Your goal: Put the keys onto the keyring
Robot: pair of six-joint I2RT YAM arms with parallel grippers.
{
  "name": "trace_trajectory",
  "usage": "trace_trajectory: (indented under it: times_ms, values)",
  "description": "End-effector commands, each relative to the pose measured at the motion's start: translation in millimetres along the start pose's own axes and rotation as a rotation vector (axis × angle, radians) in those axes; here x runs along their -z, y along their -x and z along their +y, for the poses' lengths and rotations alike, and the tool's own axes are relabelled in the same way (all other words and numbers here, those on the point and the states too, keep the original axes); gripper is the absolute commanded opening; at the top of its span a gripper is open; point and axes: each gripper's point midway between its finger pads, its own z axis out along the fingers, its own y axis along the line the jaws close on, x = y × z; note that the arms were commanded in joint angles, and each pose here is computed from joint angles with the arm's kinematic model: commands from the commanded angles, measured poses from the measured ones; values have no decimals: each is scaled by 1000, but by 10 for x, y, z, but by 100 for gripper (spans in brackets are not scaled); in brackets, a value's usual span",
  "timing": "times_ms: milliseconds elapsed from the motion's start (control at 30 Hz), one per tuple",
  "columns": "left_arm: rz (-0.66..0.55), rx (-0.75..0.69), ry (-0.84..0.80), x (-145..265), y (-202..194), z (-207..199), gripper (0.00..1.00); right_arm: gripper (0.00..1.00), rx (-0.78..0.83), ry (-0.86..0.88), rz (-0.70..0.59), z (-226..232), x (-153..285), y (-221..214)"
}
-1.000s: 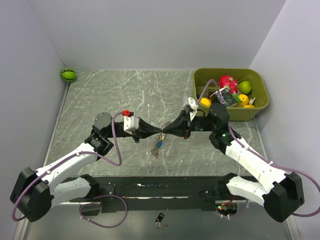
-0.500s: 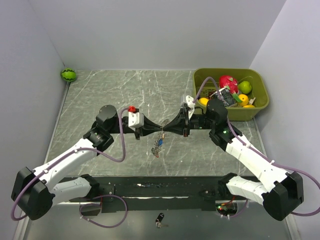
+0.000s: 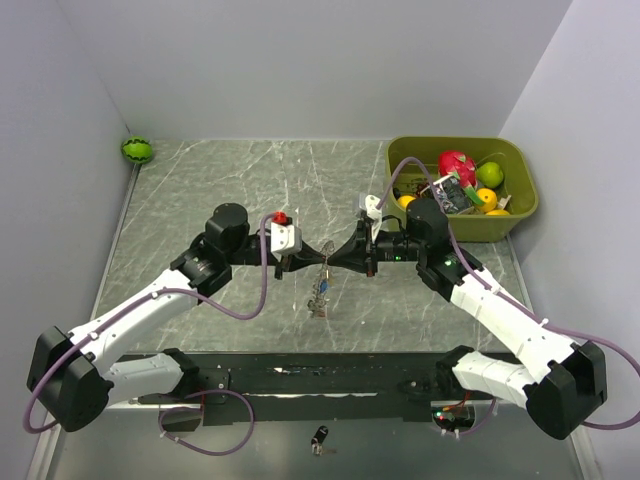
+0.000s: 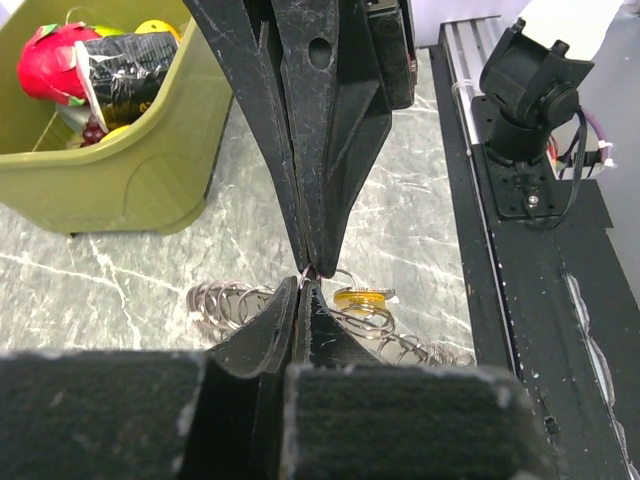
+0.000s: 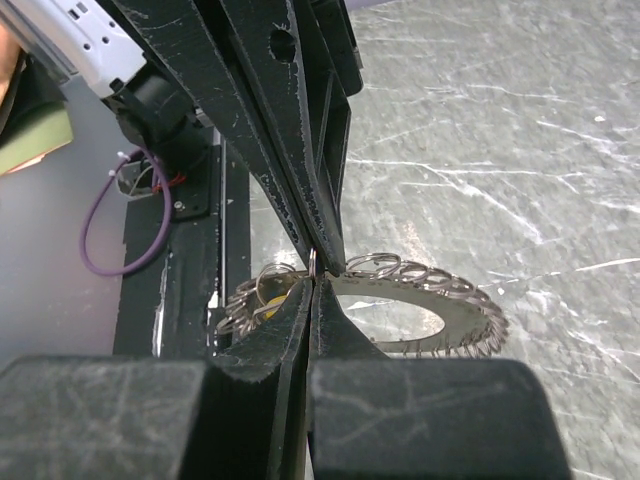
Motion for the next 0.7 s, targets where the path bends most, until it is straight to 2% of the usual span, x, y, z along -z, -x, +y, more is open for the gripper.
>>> trace_trajectory:
  times_ms: [0,67,100,167,267,367,433,533,667]
  values:
    - [-22,-57,-7,-22,136,3,1,0,82,-39,-60,-48,7,332]
    - [-48,-61,-4,-20,165,-8,1,1,85,-48,-67,-54,14,336]
    - [-60,-65,0,-15,186,-12,1,4,89,-56,-72,-61,25,344]
    - [-94,-72,10,-8,229,-11,1,19,101,-73,-92,-60,44,355]
    - [-123,-59,16,-1,223,-40,1,34,107,-88,-117,-52,67,376]
    - [-164,-60,28,1,236,-49,1,45,107,-97,-125,-51,80,378]
    - [-194,-59,41,8,260,-42,1,58,104,-98,-137,-34,91,377]
    - [-221,-69,54,23,292,-35,1,66,108,-77,-150,12,97,405]
    - [-245,-81,86,64,301,1,1,72,117,-67,-156,25,90,397]
